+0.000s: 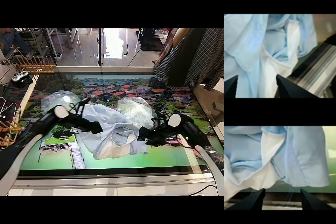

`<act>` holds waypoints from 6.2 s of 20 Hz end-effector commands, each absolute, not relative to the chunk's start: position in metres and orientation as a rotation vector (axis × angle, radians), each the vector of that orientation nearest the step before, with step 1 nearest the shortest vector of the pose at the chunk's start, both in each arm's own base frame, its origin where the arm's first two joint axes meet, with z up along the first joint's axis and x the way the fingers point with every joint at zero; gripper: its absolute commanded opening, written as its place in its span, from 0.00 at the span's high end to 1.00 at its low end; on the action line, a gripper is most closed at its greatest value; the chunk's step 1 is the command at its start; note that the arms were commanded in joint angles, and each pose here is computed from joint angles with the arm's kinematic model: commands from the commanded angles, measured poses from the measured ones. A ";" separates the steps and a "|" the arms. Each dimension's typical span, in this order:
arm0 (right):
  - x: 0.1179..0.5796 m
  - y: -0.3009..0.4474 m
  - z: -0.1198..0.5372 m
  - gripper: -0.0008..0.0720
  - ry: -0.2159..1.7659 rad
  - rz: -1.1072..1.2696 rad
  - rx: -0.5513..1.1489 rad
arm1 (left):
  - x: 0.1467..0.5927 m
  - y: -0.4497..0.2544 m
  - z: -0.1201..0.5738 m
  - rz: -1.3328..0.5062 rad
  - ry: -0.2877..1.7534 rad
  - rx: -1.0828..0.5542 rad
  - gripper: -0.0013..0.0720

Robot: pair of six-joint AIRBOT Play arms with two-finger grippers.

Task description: Fold the clothes and pants, and hang the long-sleeved shirts on hangers.

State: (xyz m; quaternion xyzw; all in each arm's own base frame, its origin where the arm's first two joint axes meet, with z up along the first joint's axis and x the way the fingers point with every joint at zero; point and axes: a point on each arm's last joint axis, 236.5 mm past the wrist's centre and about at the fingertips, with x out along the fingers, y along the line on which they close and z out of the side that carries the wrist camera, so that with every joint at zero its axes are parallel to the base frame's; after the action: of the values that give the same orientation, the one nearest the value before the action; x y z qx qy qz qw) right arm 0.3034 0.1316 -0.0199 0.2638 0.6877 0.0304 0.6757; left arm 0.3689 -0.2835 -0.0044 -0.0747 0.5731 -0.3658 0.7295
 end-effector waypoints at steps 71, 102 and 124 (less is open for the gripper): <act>0.362 0.185 -0.056 0.97 1.388 -0.087 0.625 | 0.411 -0.333 0.128 -0.873 1.008 0.052 0.97; 0.440 0.301 0.182 0.97 0.896 0.693 -0.024 | 0.366 0.285 0.102 0.490 1.093 -0.292 0.47; 0.451 0.300 0.188 0.97 0.849 0.668 -0.018 | 0.402 0.300 0.013 0.397 1.155 -0.347 0.61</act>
State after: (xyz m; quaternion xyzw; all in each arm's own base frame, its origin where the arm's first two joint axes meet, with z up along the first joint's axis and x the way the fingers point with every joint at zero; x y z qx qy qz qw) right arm 0.4500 0.3009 0.1886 -0.0054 0.4047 0.3209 0.8563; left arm 0.4013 0.3109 -0.0009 -0.1652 0.5414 0.1934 0.8014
